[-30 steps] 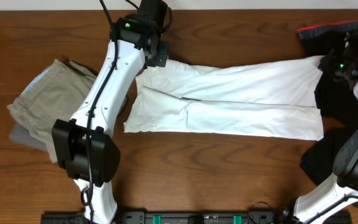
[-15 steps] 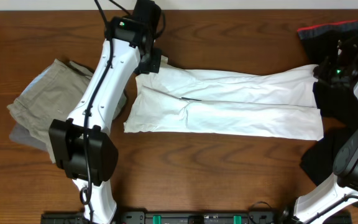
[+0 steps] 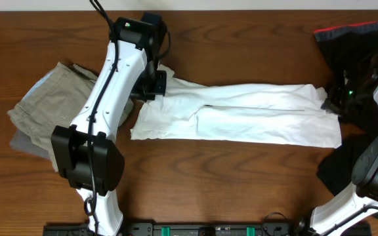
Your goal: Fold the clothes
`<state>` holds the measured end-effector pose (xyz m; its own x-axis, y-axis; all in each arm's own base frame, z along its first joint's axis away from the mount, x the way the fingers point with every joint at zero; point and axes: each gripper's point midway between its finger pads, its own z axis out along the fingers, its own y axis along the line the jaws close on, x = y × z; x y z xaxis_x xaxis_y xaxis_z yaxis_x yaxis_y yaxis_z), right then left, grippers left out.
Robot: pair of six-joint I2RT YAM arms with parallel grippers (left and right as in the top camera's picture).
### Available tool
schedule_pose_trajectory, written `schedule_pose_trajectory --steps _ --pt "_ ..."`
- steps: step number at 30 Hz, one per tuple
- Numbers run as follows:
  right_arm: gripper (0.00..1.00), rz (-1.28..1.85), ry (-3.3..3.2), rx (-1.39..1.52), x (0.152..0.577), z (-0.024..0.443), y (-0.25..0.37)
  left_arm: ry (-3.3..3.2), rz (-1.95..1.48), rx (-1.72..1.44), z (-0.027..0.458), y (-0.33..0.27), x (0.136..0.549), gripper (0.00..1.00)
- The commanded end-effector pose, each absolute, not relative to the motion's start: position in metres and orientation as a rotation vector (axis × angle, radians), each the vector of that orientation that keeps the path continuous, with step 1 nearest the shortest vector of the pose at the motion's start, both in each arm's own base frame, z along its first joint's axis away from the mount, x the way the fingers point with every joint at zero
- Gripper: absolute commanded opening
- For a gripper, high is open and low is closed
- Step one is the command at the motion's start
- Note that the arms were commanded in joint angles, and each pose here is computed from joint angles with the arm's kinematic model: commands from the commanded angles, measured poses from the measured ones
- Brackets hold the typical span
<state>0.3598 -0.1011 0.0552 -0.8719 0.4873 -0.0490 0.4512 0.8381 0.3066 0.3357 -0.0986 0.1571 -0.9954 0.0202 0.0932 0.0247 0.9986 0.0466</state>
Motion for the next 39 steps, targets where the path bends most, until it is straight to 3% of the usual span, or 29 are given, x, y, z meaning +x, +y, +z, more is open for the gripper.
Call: schedule_pose_trajectory --steps 1,7,22,24,26,30,33,39 --pt "0.01 0.346 2.902 0.746 0.353 0.066 -0.108 -3.016 -0.078 0.046 0.163 -0.095 0.324 0.06" --pt "0.01 0.118 2.882 0.870 0.337 0.082 -0.130 -2.939 -0.114 0.046 0.167 -0.089 0.306 0.06" --pt "0.04 0.067 2.934 0.890 0.322 0.084 -0.131 -2.827 -0.160 0.042 0.142 -0.083 0.284 0.08" --pt "0.26 0.062 2.935 0.891 0.321 0.084 -0.131 -2.843 -0.154 0.043 0.138 -0.084 0.287 0.16" --pt "0.31 0.025 2.937 0.893 0.320 0.084 -0.135 -2.859 -0.148 0.043 0.137 -0.085 0.291 0.35" --pt "0.39 -0.005 2.923 0.921 0.320 0.084 -0.139 -2.884 -0.147 0.026 0.136 -0.085 0.297 0.62" --pt "0.39 0.170 2.890 0.878 0.334 0.086 -0.122 -2.911 -0.135 0.034 0.134 -0.085 0.304 0.64" --pt "0.39 0.677 2.780 0.423 0.374 0.108 -0.049 -2.960 -0.052 -0.030 0.129 -0.100 0.315 0.64"
